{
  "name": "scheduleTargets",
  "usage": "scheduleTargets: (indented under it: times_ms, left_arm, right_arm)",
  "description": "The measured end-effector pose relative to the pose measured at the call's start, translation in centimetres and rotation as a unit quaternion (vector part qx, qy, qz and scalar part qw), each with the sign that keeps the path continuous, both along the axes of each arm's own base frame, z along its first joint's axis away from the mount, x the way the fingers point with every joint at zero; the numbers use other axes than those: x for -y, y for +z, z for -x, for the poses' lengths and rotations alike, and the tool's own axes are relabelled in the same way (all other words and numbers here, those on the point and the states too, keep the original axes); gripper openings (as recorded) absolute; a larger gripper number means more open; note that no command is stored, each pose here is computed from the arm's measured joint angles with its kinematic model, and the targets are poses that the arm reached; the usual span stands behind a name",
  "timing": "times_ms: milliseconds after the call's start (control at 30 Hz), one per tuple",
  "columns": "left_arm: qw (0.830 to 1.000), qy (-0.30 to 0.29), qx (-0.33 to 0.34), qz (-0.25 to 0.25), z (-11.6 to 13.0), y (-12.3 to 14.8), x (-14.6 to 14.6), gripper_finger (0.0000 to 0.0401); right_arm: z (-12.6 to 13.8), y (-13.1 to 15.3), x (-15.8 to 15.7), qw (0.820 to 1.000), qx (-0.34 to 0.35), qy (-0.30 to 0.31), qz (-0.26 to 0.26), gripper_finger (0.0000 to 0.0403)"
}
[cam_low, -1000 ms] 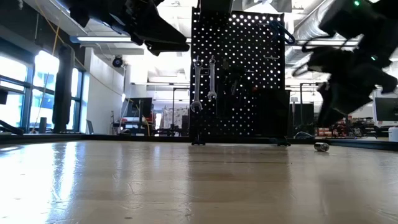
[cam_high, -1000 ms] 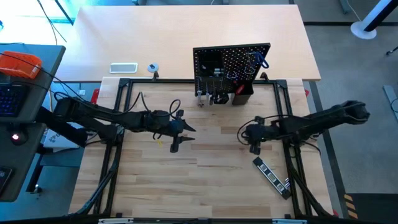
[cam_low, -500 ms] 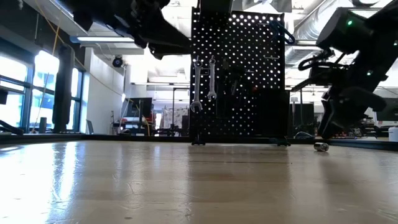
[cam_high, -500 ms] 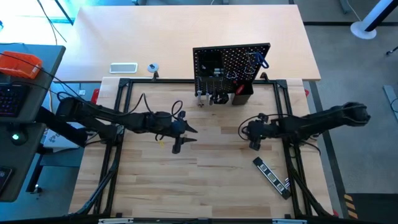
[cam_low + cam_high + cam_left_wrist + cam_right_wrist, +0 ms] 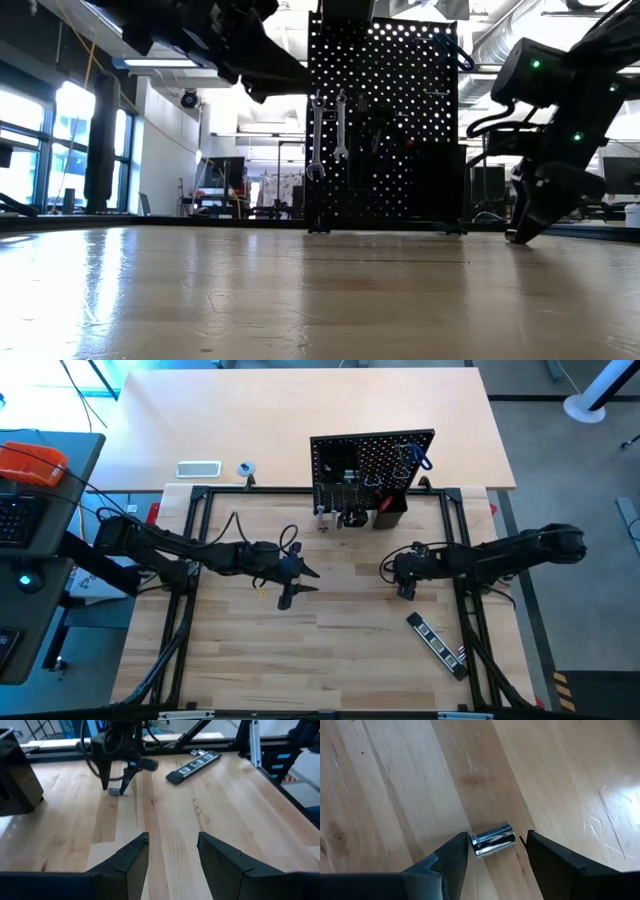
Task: Hang tools onto peg board
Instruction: Put the silver socket into the top black bin on the peg board
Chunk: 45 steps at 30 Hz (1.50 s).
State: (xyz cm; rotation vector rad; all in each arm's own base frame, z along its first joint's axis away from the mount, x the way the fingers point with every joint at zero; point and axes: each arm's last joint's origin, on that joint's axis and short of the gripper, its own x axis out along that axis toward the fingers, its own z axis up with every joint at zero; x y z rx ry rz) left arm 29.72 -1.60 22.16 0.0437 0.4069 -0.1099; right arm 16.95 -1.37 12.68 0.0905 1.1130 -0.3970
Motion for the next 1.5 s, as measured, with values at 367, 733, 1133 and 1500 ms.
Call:
scheduleTargets:
  times_ms: [367,733,1133,1500]
  left_arm:
    - [1.0,-0.009,0.003,0.001,0.0,0.1,0.3,0.0163]
    - [1.0,-0.009,0.002,0.001,0.0,0.1,0.4,0.0163]
    - [1.0,0.011,0.006,-0.007,0.0,0.1,0.2,0.0163]
    - [1.0,0.017,0.006,-0.009,0.0,0.1,0.1,0.0163]
  right_arm:
    - [-0.3,-0.3,0.2,1.0,-0.001,0.0,-0.005,0.0157]
    - [-0.4,-0.3,0.3,1.0,0.001,-0.01,-0.001,0.0092]
    - [-3.4,2.7,-1.6,0.994,0.107,0.034,-0.016,0.0092]
    - [-7.1,10.4,-5.2,0.967,0.226,0.118,0.01,0.0092]
